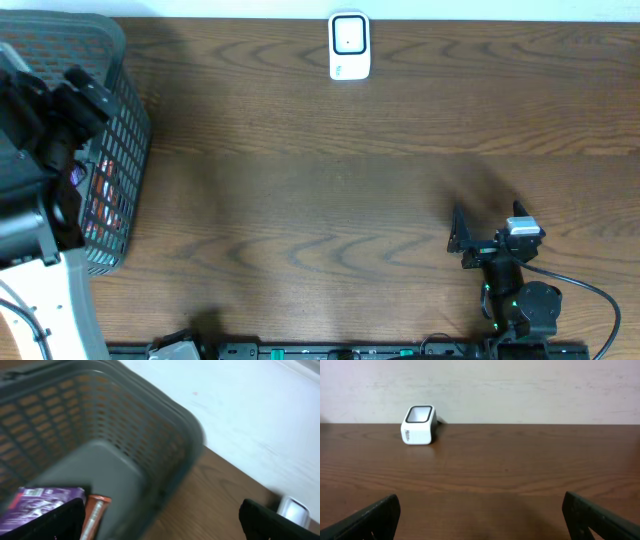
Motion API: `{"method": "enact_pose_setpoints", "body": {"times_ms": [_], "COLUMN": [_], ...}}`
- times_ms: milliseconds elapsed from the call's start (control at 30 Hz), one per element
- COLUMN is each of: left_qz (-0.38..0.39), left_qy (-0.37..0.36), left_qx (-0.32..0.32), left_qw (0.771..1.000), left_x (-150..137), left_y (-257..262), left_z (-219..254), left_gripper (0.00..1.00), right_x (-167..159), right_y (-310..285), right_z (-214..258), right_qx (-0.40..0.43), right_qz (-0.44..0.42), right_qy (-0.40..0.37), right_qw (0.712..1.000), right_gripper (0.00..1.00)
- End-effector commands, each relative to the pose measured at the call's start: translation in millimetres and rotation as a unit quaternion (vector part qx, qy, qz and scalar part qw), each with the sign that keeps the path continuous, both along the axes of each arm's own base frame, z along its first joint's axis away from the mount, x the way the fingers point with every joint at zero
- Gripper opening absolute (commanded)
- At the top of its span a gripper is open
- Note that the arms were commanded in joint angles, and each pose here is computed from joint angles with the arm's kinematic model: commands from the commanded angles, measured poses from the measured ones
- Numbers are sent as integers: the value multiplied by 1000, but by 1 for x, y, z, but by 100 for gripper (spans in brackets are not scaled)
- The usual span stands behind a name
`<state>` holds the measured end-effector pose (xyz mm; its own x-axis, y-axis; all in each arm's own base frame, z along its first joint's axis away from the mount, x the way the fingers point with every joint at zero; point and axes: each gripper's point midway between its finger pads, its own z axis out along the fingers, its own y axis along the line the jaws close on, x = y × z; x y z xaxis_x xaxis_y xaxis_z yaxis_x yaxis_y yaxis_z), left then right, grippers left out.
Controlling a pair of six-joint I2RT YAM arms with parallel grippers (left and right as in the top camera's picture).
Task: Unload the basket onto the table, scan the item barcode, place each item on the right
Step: 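Raise the left gripper and reach down into the grey basket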
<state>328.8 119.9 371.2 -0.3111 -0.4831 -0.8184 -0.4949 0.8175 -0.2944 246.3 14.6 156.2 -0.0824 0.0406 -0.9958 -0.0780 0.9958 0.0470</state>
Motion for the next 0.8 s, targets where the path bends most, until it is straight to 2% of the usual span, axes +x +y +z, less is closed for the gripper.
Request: {"method": "enact_pose_setpoints", "body": {"times_ms": [0, 200, 300, 400, 533, 600, 700, 767], "left_qz": [66, 138, 165, 197, 200, 213, 265, 266], "left_qy": [-2, 0, 24, 70, 138, 175, 234, 261], "left_qx": [-18, -34, -37, -35, -59, -71, -80, -87], "left_qw": [998, 990, 985, 977, 968, 959, 932, 924], "left_x": [-2, -7, -8, -6, 1, -2, -16, -17], "left_y": [36, 88, 107, 124, 131, 134, 144, 145], "left_z": [-3, -16, -33, -61, -108, -131, -166, -183], "left_gripper": [97, 96, 96, 96, 96, 96, 96, 96], "right_x": [0, 0, 0, 0, 0, 0, 0, 0], "right_y": [1, 1, 1, 1, 1, 1, 1, 1], "right_z": [-1, -1, -1, -1, -1, -1, -1, -1], "right_qx": [5, 5, 5, 5, 5, 5, 5, 5], "right_qz": [1, 1, 1, 1, 1, 1, 1, 1], "right_qy": [3, 3, 3, 3, 3, 3, 3, 3], "right_qw": [1000, 1000, 1000, 1000, 1000, 1000, 1000, 1000], "right_gripper": [99, 99, 99, 99, 99, 99, 99, 99]}}
